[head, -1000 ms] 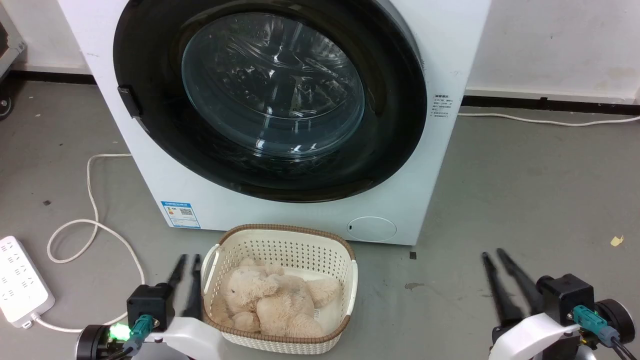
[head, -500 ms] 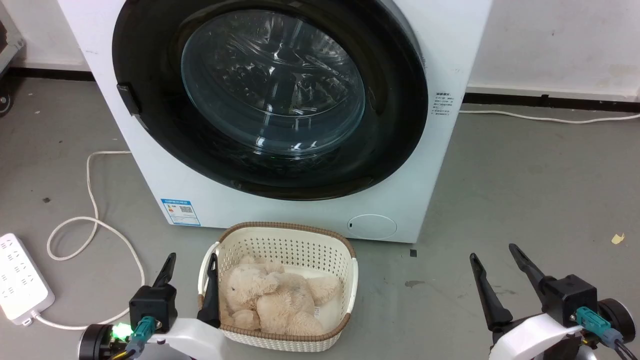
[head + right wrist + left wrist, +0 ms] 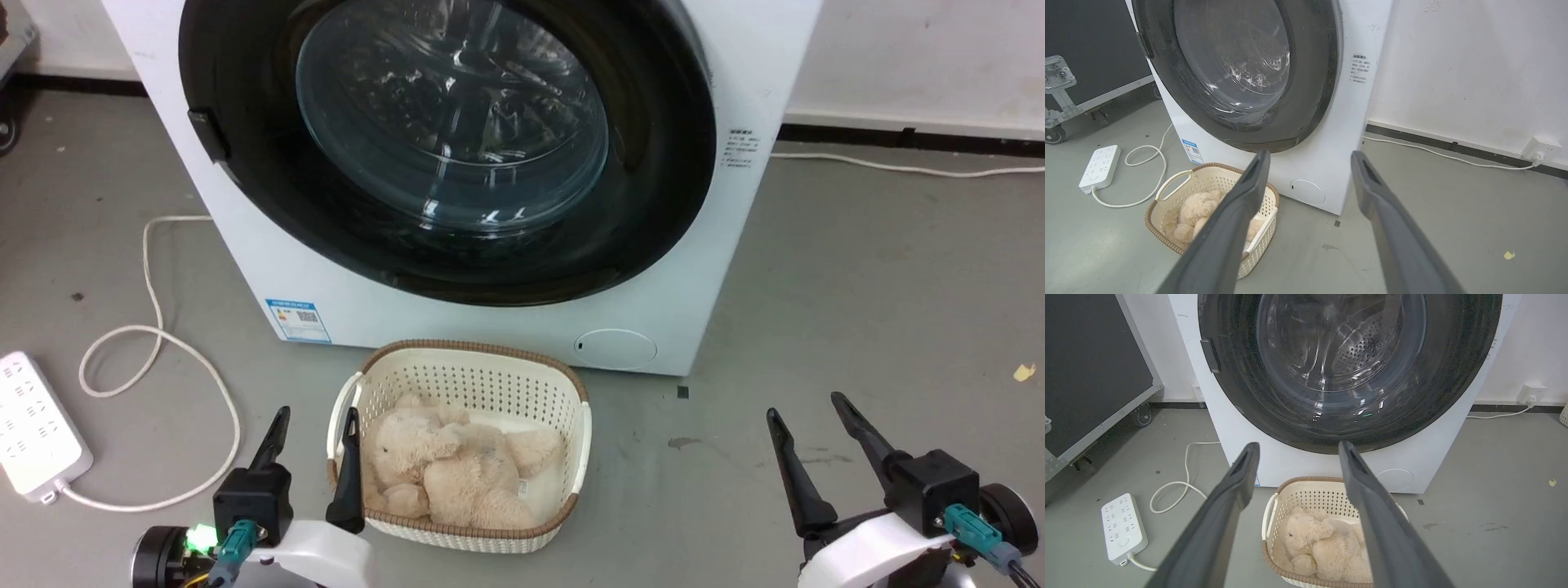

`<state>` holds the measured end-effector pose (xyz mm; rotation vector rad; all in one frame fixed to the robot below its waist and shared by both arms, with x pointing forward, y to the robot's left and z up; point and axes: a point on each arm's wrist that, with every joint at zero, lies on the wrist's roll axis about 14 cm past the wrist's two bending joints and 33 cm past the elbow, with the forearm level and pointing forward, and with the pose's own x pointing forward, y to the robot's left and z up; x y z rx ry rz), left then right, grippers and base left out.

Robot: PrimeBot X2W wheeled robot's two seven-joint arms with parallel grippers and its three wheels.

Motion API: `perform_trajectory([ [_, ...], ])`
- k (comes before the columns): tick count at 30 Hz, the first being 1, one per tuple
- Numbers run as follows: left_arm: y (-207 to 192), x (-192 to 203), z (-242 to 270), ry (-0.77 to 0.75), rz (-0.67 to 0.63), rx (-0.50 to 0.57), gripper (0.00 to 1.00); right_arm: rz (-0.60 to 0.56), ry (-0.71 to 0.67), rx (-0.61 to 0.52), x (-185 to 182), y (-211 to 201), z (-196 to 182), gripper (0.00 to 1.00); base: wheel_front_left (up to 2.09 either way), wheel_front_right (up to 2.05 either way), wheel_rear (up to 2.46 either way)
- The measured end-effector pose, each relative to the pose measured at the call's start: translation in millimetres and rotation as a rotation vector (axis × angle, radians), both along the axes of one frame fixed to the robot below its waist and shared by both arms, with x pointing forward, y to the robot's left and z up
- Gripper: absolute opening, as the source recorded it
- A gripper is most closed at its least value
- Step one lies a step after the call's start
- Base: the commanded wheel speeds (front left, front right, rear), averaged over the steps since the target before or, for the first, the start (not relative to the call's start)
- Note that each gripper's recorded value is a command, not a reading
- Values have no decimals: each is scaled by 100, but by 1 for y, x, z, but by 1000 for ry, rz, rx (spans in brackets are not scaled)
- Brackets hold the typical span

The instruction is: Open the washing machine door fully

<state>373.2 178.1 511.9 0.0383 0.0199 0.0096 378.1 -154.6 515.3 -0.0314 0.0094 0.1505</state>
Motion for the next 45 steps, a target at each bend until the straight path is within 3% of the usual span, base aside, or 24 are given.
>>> perform_trajectory([
  [1,0,0,-1,0,0,0,100,2,0,1,1,0,-1,60,0,0,0],
  [2,0,1,-1,0,1,0,100,3,0,2,2,1,-2,0,0,0,0],
  [14,3,7,-4,-7,16,1,100,13,-35,72,28,0,12,0,0,0,0],
  [26,6,11,-2,-29,33,4,100,-1,-46,216,65,-10,35,0,0,0,0],
  [34,12,12,-6,-27,57,2,100,-12,3,366,98,-14,42,0,0,0,0],
  [36,13,17,-9,-25,64,3,100,-9,103,515,125,-10,30,0,0,0,0],
  [45,20,22,-17,-15,91,8,100,-21,242,697,172,-11,12,0,0,0,0],
])
